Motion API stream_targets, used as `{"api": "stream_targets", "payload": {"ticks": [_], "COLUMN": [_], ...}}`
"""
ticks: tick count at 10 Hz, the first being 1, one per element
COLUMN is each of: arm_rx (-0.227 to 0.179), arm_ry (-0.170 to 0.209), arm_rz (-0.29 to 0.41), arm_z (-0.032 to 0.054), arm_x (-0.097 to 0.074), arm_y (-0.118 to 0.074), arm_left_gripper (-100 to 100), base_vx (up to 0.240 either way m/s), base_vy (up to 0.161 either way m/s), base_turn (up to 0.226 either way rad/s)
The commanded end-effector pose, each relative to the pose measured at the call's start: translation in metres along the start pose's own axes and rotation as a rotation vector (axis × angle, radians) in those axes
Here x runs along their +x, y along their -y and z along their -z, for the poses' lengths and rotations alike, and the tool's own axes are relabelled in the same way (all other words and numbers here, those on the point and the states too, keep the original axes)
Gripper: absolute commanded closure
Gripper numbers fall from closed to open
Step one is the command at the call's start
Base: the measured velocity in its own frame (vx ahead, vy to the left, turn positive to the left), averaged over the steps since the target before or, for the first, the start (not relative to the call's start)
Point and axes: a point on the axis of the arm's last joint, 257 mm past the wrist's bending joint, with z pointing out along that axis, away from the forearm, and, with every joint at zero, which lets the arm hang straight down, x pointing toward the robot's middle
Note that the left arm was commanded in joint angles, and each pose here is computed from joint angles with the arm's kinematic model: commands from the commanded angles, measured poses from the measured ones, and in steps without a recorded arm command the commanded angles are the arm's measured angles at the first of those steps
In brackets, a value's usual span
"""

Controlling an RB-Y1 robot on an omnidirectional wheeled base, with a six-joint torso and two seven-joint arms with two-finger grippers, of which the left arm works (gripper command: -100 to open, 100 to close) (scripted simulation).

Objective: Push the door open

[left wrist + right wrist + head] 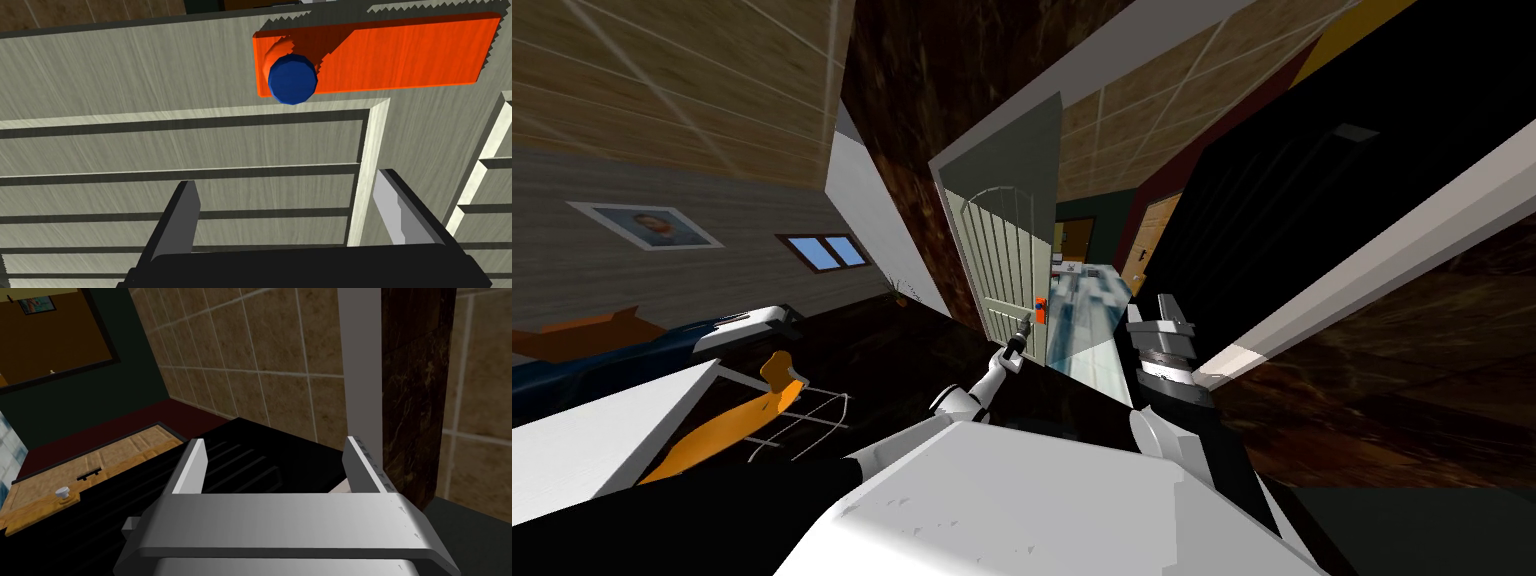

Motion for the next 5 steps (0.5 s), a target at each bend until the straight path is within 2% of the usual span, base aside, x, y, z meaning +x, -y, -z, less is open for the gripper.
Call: {"api": "stream_targets", "payload": {"ticks": [1, 5], "arm_rx": [-0.014, -0.031], "arm_ry": [-0.009, -0.020], "arm_rz": [-0.001, -0.001], "arm_z": [-0.0027, -0.0055], "arm_x": [0.0055, 0.0127], "arm_y": [-0.0042, -0.0090], "arm_left_gripper": [-100, -100], "base_vx": [0.061, 0.042], "base_vy": [0.046, 0.036], "base_turn": [-0.050, -0.029]}}
